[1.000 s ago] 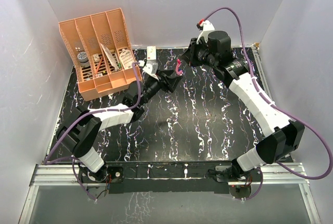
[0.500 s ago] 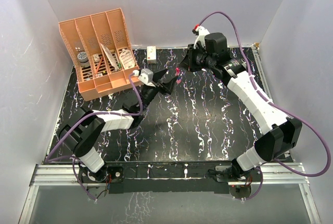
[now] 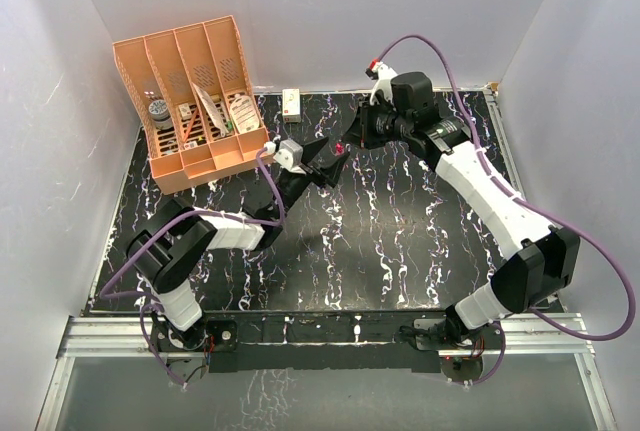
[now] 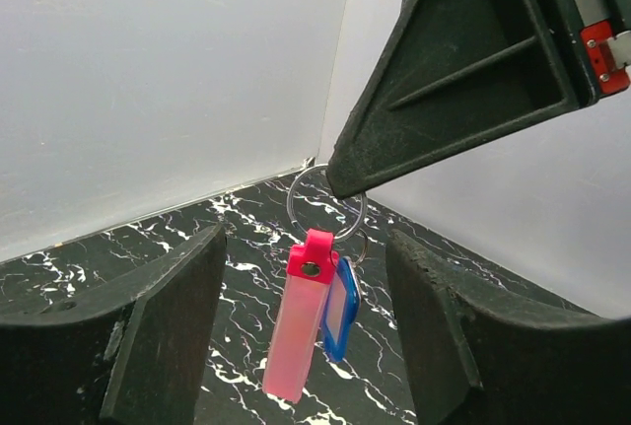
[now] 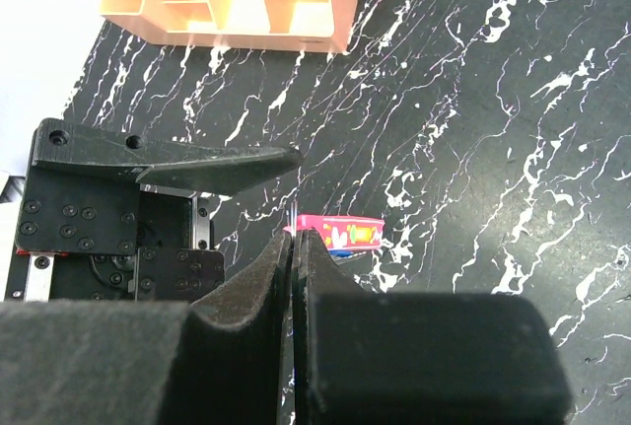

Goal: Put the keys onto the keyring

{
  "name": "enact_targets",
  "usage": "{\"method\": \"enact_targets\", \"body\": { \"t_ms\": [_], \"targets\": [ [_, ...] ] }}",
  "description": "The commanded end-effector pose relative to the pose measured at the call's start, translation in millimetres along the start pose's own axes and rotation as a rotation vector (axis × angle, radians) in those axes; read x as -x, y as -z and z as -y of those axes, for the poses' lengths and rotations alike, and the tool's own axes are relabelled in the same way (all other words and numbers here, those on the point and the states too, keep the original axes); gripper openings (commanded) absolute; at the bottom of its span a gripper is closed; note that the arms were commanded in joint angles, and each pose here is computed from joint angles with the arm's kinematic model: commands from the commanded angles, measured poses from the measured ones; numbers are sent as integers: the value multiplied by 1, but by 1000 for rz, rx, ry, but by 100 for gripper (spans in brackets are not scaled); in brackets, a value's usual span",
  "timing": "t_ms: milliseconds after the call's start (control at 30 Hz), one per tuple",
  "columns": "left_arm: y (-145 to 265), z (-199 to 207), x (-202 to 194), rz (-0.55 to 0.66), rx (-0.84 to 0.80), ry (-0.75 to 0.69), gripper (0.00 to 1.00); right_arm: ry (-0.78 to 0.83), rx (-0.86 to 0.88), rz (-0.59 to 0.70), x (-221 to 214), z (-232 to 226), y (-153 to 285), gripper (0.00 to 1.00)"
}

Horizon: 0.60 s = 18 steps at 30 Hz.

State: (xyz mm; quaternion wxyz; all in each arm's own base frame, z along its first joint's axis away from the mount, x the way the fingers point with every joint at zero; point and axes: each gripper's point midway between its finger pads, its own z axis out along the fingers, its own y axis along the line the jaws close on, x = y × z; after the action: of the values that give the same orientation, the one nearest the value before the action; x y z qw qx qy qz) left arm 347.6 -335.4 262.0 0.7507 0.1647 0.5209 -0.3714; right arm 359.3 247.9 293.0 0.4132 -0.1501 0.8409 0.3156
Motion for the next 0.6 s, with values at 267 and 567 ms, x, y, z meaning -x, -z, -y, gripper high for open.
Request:
{"method": "enact_targets", "body": {
  "t_ms": [267,567],
  "targets": [
    [-6,1,17,92,0,-40,65,26,74,56,4,-24,26,0],
    [0,-6,10,83,30,-73,66,36,57,12,-13,-20,32,0]
  ]
}}
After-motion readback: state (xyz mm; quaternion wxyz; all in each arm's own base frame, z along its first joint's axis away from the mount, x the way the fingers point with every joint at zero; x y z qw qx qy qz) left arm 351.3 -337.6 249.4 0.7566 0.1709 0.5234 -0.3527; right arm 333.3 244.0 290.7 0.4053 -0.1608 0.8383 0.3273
